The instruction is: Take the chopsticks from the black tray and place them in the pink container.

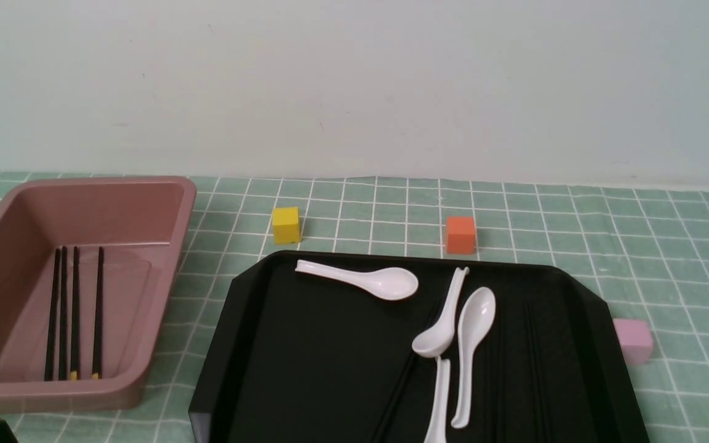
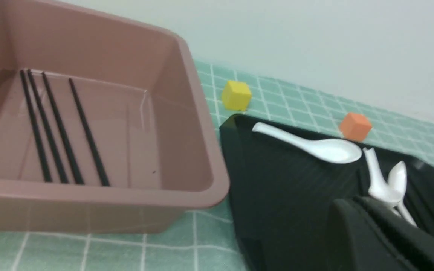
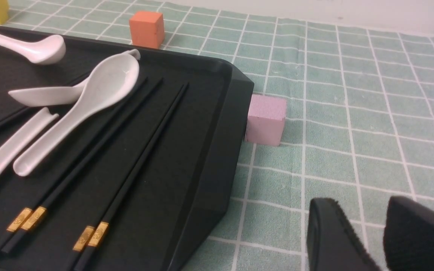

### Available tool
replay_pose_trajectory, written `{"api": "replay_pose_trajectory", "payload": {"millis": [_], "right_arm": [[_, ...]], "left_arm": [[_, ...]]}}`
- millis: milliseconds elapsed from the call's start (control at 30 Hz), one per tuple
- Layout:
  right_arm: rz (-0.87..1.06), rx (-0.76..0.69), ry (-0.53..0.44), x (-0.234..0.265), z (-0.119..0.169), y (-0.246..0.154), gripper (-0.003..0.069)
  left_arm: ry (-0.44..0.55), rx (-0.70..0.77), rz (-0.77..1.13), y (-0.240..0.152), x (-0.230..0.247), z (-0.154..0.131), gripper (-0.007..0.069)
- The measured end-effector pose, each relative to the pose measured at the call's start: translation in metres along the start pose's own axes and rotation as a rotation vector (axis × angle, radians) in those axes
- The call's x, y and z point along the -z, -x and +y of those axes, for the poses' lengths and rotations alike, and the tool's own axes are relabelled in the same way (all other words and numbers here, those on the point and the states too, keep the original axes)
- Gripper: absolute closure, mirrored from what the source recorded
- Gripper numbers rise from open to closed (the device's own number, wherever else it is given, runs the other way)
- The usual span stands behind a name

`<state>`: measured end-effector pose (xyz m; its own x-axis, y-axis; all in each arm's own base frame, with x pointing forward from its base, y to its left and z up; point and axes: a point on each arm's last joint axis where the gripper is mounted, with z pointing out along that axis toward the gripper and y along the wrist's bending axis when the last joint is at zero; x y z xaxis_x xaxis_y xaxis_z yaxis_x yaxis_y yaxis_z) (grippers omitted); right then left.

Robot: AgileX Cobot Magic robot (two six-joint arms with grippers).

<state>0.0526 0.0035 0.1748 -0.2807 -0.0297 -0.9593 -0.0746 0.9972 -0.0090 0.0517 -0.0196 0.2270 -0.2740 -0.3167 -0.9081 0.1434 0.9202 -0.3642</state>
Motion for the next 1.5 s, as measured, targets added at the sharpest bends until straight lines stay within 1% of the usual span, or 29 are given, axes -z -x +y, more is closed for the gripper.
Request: {"api": "replay_pose_trajectory", "payload": {"millis": [200,400,500,1500], "right_arm": [[0.000,0.000,0.000,0.000,0.000,0.000,0.0419],[0.000,0.000,0.000,0.000,0.000,0.000,0.0419],[0.000,0.000,0.000,0.000,0.000,0.000,0.0419],[0.000,0.000,0.000,0.000,0.000,0.000,0.0419]], "left_arm": [[0.087,-0.079,0.051,-0.024,-0.005,0.016,0.0638],[0.155,-0.033,0.053,-0.043,-0.007,0.029,0.0636],[0.174,-0.022,0.067,-0.049,-0.009,0.033,0.0633],[0.178,-0.021,0.061,-0.049,-0.009,0.034,0.0606]]}}
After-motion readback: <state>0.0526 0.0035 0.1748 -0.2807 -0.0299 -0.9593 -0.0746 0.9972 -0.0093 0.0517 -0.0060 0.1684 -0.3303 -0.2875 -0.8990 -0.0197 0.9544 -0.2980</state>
